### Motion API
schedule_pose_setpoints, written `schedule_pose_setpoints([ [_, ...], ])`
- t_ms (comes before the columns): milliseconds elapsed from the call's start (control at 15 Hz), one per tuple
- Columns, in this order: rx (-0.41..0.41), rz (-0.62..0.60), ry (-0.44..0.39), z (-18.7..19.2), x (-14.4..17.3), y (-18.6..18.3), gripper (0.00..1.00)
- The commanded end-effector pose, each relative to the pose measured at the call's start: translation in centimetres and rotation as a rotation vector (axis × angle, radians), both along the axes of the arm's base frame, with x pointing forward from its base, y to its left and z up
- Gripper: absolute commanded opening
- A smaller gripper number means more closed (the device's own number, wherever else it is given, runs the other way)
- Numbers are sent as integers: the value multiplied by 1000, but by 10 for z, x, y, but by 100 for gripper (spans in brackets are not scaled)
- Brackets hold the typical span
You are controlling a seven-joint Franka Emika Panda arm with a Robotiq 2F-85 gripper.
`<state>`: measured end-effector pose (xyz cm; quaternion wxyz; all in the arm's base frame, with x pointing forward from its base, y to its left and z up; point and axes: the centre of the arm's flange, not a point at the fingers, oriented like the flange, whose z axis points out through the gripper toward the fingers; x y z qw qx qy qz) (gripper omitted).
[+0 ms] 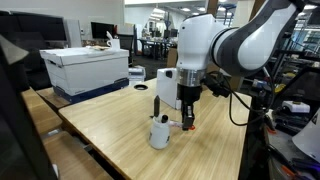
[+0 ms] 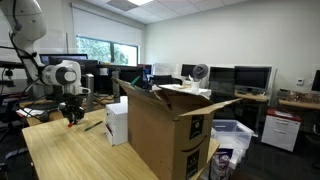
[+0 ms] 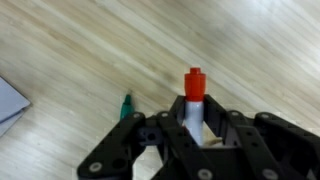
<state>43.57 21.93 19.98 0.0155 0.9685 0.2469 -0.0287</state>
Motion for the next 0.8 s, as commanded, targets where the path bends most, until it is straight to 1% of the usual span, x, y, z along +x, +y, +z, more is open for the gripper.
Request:
schedule_pose_setpoints([
  [0,-20,-17,-16,-5,13,8,9],
  [200,-8,-35,-39,-8,28,4,9],
  [467,-13,-55,-27,-21,48,0,9],
  [733,5,-81,-24,-34,61,6,9],
])
